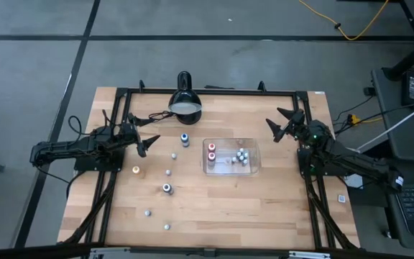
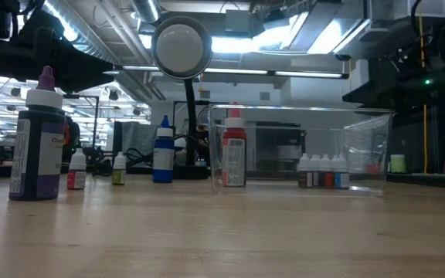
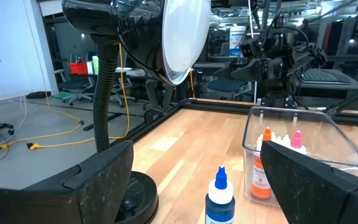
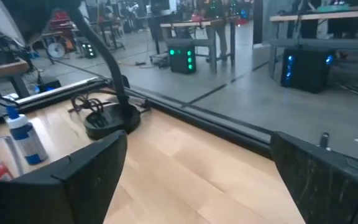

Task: Pick & Place food coloring
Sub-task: Put the small green food coloring bottle into the transparent bin

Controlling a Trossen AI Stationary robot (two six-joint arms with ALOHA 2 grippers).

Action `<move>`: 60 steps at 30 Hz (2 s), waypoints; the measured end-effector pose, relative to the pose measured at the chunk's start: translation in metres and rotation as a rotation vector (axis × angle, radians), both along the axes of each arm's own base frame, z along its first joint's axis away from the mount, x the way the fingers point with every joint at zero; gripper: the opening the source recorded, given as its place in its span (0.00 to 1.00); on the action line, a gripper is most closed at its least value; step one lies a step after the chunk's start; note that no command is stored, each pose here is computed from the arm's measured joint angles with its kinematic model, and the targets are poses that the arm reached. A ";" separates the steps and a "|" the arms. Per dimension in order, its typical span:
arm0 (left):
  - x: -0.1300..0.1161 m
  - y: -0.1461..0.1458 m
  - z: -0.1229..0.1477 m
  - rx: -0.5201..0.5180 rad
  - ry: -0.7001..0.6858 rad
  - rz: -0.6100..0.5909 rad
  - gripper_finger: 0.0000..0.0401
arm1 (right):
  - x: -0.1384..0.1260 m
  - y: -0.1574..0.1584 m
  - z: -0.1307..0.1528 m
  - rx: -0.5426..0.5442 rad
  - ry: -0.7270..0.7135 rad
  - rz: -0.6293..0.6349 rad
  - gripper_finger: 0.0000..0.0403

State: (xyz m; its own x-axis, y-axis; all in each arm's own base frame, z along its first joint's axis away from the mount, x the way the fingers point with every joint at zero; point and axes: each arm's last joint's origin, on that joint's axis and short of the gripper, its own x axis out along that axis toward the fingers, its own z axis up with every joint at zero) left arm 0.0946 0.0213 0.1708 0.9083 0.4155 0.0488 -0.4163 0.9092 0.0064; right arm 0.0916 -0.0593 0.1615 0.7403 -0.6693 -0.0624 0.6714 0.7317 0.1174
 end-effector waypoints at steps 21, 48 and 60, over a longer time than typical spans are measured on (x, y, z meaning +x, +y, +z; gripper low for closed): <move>0.000 0.000 0.000 0.000 0.000 0.000 0.87 | -0.003 -0.003 -0.007 -0.042 0.145 -0.019 0.98; -0.001 0.001 0.005 -0.016 -0.063 0.026 0.87 | -0.003 -0.003 -0.007 -0.039 0.143 -0.019 0.98; -0.001 -0.001 0.009 -0.260 -0.174 -0.066 0.87 | -0.003 -0.003 -0.007 -0.042 0.144 -0.019 0.98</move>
